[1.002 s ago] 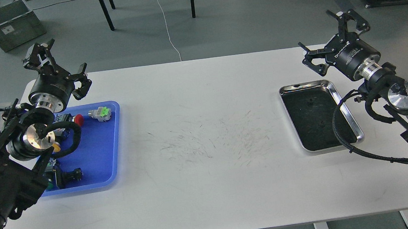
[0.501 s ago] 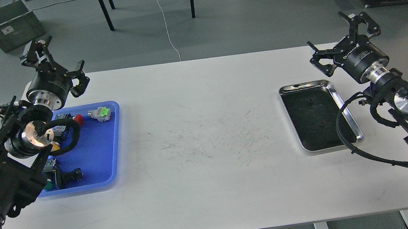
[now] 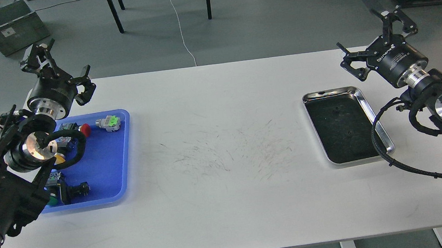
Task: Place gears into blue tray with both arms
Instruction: 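Move the right gripper over the steel tray, then lower the right gripper into the steel tray and grasp a small black gear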
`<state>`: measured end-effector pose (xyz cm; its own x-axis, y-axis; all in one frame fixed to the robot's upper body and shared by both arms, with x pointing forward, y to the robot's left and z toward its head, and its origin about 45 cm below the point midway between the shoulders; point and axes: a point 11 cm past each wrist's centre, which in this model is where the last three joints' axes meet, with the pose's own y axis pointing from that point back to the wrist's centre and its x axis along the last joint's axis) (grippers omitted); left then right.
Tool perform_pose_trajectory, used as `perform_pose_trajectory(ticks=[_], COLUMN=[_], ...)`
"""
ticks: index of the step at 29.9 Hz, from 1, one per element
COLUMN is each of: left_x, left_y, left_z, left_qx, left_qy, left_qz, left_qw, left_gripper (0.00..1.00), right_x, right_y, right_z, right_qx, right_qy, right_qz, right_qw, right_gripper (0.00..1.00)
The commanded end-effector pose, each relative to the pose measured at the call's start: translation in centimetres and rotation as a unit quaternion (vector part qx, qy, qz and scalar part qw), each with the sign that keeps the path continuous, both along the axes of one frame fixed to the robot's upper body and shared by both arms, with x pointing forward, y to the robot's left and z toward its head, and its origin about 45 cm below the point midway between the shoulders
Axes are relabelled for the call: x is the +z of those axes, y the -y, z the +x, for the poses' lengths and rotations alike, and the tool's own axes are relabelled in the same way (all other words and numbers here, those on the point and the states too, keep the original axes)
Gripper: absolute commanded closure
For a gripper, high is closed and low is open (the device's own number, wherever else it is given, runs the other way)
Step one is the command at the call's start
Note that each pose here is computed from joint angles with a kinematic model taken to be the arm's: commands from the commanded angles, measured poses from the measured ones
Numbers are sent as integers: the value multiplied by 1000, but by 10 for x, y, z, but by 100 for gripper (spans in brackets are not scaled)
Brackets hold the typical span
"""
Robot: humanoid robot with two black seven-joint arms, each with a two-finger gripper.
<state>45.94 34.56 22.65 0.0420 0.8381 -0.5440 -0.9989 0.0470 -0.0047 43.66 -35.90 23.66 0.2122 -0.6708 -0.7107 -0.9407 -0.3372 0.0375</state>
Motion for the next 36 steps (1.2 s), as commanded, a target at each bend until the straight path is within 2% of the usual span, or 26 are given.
perform_pose_trajectory(ticks=[1,6,9,11,15,17,19,24,36], left_x=[5,8,12,13,13,15,15,15,13], left_y=[4,7,9,9,9,9,8,8,6], left_z=[1,2,4,4,4,4,4,4,3], left_qx=[-6,-8,-10,-10,-8,-8,-8,-7,-5], left_qy=[7,12,16,18,17,20,21,21,18], left_qz=[-1,-5,-6,-6,-8,-9,-9,-9,-9], left_qw=[1000,1000,1000,1000,1000,1000,1000,1000,1000], left_gripper=[2,2,2,2,2,2,2,2,2], right_x=[13,40,55,54,25,18,4,-14,-77], right_y=[0,-15,-13,-16,-9,-2,2,9,-18], right_z=[-1,3,4,-3,-24,-27,-31,-19,-1], right_qx=[30,108,147,197,313,343,372,364,349], right_qy=[2,16,18,12,-4,-5,-11,-18,-20], right_qz=[-52,-242,-400,-512,-726,-779,-805,-836,-860], right_qw=[998,964,905,836,612,525,463,411,372], right_gripper=[1,1,1,1,1,1,1,1,5])
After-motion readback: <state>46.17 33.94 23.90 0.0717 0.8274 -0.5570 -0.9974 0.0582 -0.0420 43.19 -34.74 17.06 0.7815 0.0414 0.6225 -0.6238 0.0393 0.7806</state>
